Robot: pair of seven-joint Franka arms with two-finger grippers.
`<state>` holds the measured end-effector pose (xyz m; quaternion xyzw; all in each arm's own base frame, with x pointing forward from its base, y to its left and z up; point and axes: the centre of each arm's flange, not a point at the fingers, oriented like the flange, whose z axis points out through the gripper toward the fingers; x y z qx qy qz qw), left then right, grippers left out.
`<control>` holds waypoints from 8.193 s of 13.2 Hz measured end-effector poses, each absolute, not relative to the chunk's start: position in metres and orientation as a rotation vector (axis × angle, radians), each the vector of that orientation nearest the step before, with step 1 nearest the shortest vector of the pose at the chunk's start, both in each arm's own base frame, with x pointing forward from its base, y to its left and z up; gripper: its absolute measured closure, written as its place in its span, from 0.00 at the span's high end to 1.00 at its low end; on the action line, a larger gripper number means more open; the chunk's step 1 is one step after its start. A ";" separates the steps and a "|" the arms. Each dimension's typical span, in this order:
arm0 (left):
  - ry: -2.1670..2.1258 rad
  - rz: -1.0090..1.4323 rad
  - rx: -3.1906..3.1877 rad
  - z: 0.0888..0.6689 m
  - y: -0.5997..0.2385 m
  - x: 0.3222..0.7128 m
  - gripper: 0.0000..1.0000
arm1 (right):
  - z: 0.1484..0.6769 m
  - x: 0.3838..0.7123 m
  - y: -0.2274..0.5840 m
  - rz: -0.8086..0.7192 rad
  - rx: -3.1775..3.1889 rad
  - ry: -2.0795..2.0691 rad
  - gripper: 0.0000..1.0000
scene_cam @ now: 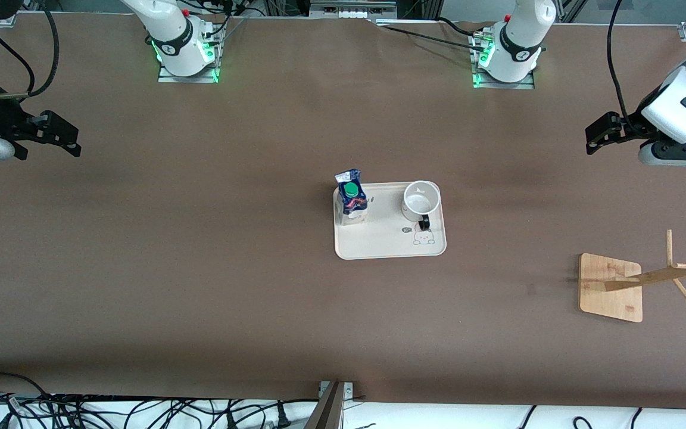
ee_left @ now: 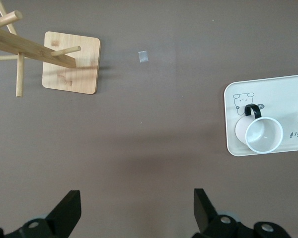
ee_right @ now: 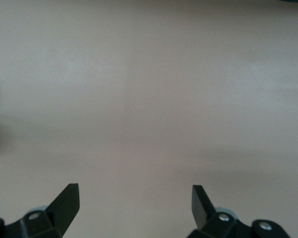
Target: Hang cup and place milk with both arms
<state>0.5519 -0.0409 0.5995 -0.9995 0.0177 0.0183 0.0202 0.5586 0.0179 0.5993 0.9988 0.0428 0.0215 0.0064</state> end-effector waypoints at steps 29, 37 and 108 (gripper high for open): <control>-0.122 0.236 -3.064 0.389 -0.311 0.572 1.00 | 0.596 0.559 0.011 0.045 3.127 0.115 1.00; -0.281 0.083 -3.133 0.243 -0.340 0.532 0.99 | 0.593 0.561 0.007 0.036 3.127 0.105 1.00; 0.088 -0.073 -3.132 0.577 -0.030 0.567 1.00 | 0.372 0.658 0.061 -0.184 3.092 0.385 0.41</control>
